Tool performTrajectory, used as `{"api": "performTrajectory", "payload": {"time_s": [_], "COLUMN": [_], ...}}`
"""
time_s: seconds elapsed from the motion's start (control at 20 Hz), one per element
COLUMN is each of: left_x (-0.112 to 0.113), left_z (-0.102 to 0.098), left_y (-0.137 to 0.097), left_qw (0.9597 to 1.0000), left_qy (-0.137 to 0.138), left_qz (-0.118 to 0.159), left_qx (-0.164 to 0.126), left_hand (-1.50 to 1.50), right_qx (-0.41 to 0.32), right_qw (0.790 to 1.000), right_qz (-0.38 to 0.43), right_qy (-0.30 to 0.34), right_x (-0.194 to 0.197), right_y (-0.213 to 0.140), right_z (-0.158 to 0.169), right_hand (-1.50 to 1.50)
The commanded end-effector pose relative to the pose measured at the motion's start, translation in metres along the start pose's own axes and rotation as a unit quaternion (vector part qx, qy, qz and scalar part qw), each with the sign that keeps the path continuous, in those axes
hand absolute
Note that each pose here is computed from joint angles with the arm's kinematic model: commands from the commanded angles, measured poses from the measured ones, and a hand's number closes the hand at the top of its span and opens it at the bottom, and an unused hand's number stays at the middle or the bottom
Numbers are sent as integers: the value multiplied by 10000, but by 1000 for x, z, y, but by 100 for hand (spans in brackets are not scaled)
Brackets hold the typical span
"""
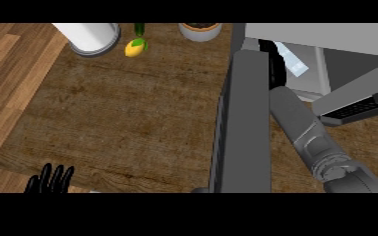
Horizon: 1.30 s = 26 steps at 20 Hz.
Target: Pick up the milk, place it into the microwave and close the microwave
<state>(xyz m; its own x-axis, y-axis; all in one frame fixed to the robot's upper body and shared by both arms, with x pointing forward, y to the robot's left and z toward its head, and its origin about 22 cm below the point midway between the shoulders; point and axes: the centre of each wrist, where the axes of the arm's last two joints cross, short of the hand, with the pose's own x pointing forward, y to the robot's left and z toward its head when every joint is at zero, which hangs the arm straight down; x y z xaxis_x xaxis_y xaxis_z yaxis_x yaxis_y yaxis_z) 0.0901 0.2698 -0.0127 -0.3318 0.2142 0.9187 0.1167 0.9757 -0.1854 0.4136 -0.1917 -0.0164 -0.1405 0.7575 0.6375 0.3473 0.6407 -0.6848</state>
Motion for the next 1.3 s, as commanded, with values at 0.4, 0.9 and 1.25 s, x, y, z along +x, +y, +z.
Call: {"api": "performTrajectory", "payload": {"time_s": [0.4,0.9,1.25], "left_x": [5,8,11], "left_z": [9,18,29], "left_y": [1,-1,-22], "left_qw": [9999,9999,9994], "left_qy": [-12,126,280], "left_qz": [-105,-31,-43], "left_qx": [12,74,181], "left_hand": [-150,-150,-150], "right_qx": [230,428,516], "right_qw": [9800,9544,9423], "right_qz": [-1975,-2949,-3308], "right_qy": [100,180,7], "right_x": [-19,-48,-69], "right_y": [6,27,21], "right_z": [25,86,107], "right_hand": [-150,-150,-150]}}
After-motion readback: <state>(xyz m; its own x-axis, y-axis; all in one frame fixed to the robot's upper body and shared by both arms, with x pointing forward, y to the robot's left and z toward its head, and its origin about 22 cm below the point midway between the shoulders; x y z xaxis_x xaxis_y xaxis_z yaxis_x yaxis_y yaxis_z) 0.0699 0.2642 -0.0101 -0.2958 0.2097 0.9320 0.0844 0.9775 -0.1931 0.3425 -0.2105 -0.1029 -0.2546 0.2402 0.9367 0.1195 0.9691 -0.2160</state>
